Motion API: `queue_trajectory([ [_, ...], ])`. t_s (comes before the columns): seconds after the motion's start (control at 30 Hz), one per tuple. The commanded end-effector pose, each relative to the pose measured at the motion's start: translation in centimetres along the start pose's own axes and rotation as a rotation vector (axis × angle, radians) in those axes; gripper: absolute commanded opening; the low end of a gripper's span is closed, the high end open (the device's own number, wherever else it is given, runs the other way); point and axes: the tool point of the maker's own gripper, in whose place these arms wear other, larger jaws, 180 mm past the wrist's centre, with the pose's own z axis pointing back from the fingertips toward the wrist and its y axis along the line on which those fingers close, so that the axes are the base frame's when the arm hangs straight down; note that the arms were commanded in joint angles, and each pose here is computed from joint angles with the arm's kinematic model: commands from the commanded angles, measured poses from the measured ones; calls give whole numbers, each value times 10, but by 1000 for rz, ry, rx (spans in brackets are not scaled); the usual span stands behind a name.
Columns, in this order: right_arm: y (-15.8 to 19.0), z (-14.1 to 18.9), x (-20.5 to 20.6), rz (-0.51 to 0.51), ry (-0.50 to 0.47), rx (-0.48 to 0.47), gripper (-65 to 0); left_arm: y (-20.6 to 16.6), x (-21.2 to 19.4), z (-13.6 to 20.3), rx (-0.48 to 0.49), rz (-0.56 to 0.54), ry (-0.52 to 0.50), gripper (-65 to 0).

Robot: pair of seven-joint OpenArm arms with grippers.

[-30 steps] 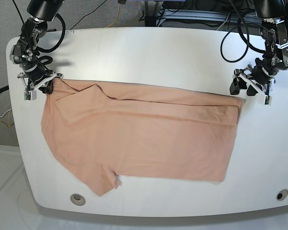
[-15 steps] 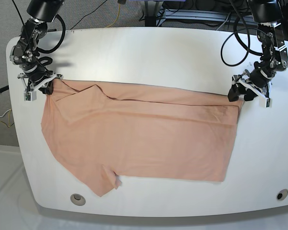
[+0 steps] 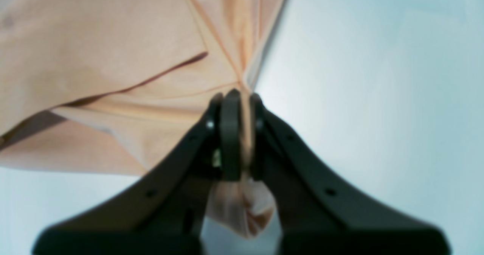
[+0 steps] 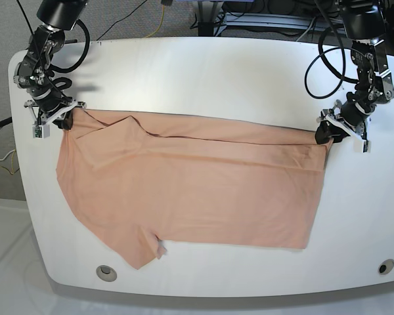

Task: Fold the T-shirt properly
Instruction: 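Close both grippers on the folded shoulder edge corners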

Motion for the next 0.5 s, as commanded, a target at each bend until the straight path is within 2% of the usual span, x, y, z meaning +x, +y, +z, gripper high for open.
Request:
queue_trajectory([
  [0.0, -6, 4, 7, 23, -8, -13, -650, 5, -9, 2, 16, -6, 54, -548],
  [0.07, -5, 3, 7, 20, -2, -13, -650, 6, -11, 2, 17, 4, 56, -650],
  [0.47, -5, 3, 4, 21, 9, -10, -650, 7, -18, 2, 10, 19, 66, -650],
])
